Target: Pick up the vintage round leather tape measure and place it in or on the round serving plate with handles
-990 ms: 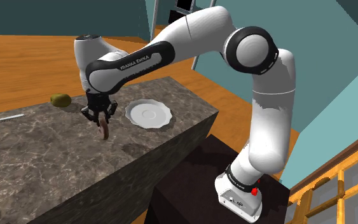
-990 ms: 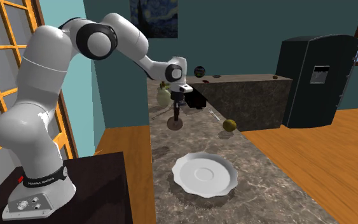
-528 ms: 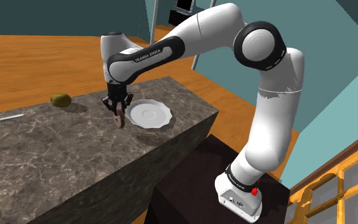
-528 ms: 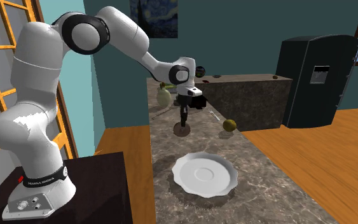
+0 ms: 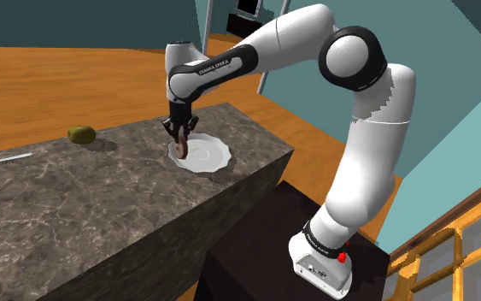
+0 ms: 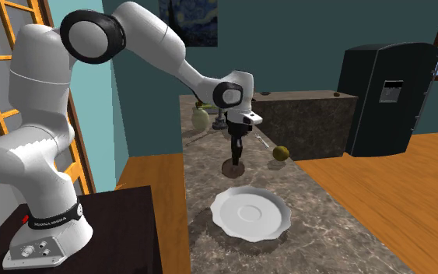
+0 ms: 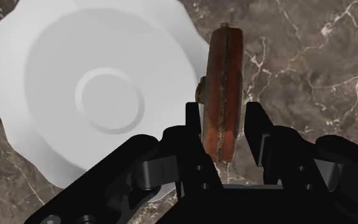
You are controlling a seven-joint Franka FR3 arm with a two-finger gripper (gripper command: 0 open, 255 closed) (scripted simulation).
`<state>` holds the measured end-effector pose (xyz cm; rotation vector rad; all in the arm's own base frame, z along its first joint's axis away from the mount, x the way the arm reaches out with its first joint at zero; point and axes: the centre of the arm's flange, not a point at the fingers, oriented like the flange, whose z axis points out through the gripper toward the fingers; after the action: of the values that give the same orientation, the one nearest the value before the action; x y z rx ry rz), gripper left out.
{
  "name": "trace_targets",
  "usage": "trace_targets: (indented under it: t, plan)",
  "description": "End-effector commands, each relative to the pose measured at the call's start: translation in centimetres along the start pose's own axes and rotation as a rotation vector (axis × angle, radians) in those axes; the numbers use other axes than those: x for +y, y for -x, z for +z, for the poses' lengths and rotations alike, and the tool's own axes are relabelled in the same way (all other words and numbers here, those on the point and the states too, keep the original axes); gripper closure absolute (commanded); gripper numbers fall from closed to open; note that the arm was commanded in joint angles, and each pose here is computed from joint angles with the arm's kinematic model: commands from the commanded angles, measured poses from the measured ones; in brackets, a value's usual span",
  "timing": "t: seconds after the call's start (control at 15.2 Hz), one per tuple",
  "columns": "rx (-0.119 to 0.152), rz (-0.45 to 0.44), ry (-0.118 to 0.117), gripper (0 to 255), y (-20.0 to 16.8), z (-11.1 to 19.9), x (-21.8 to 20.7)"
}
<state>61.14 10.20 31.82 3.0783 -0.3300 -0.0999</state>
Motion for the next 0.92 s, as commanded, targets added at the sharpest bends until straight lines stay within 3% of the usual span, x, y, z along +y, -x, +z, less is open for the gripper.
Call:
trace_targets:
  t: [0.0, 0.53, 0.86]
  plan:
    - [0.000, -0.001, 0.000, 255, -1.1, 0.1, 2.7]
    - [0.000, -0.001, 0.000, 255, -5.0, 0.1, 12.5]
    - [0.000, -0.002, 0.000, 255, -5.3, 2.2, 12.9]
